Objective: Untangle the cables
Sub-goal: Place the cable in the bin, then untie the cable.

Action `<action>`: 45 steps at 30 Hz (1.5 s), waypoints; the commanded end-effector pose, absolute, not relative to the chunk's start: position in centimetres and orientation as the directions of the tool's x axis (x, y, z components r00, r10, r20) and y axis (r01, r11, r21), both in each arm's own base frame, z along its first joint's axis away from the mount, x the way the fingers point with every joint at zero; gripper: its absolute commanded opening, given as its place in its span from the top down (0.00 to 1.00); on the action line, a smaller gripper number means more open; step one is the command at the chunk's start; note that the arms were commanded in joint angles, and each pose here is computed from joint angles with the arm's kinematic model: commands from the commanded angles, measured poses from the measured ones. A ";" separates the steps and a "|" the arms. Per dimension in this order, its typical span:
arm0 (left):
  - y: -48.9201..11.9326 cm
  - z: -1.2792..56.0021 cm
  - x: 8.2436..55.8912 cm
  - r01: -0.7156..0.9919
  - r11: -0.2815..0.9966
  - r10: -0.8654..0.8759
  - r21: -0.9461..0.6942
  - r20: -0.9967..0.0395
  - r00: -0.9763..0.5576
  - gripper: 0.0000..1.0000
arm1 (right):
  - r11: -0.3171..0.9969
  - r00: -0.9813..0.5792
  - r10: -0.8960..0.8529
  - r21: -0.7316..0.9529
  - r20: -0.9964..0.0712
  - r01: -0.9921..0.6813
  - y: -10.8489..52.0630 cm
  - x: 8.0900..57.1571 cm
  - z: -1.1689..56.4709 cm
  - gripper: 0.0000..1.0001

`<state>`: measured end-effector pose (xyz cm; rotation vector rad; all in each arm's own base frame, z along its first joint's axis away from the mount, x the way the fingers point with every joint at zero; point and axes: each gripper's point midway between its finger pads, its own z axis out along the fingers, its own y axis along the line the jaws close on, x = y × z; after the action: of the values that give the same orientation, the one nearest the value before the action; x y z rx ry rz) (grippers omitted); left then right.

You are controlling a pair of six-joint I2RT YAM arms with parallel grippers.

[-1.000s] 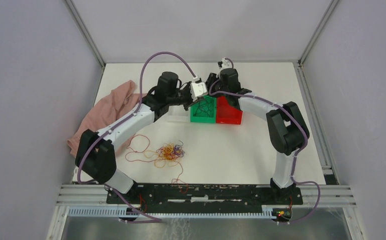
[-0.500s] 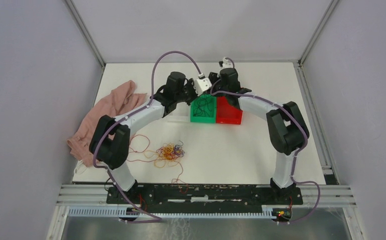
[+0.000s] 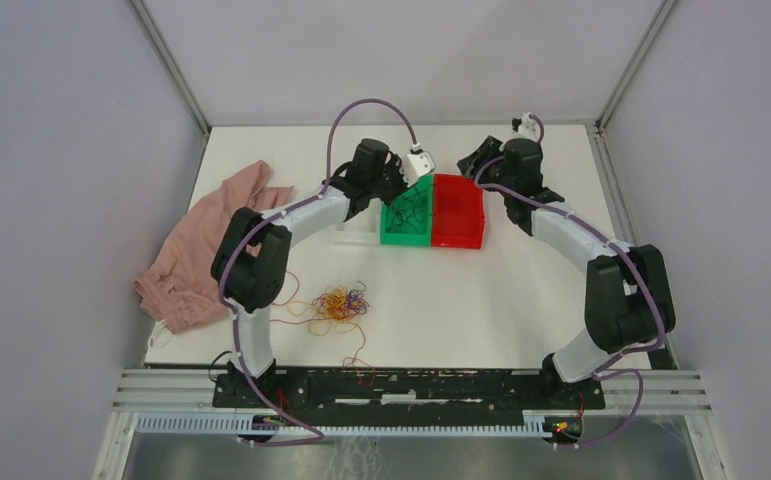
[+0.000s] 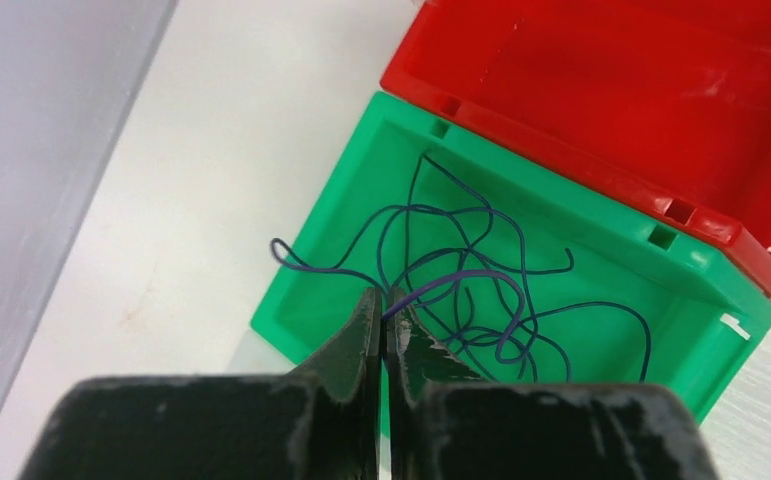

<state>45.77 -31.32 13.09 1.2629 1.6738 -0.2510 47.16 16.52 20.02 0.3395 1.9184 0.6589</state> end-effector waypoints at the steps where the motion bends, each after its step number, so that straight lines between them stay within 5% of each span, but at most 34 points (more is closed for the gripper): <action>1: -32.1 11.5 46.0 0.825 0.422 0.652 0.376 -0.758 0.012 0.97 | 0.788 -0.359 0.559 0.613 -0.747 -0.049 15.1 45.8 21.4 0.52; 4: -31.9 10.2 46.0 0.829 0.416 0.679 0.374 -0.734 -0.010 0.89 | 0.782 -0.353 0.565 0.620 -0.746 -0.059 15.0 45.0 21.8 0.52; 8: -31.8 11.4 44.6 0.871 0.368 0.692 0.326 -0.722 -0.022 0.38 | 0.776 -0.355 0.558 0.623 -0.750 -0.096 15.5 44.8 22.9 0.52; 20: -26.9 22.6 40.4 0.948 0.300 0.581 0.103 -0.808 -0.096 0.01 | 0.773 -0.395 0.497 0.601 -0.772 -0.201 19.0 43.9 24.6 0.50; 30: -19.8 22.9 34.7 0.959 0.282 0.581 0.038 -0.802 -0.139 0.00 | 0.759 -0.493 0.314 0.526 -0.812 -0.383 28.0 38.7 22.4 0.44; 34: -18.1 20.8 30.3 0.977 0.210 0.621 0.040 -0.778 -0.101 0.02 | 0.689 -0.548 0.203 0.516 -0.812 -0.509 33.4 34.2 20.0 0.49; 45: -14.9 16.9 23.6 0.989 0.143 0.644 -0.032 -0.756 -0.118 0.18 | 0.410 -0.581 -0.079 0.505 -0.810 -0.759 39.3 23.3 15.5 0.42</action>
<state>24.77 -15.49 16.27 1.5342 1.9309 -0.7323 24.94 37.41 14.53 -0.5486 2.0365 1.0852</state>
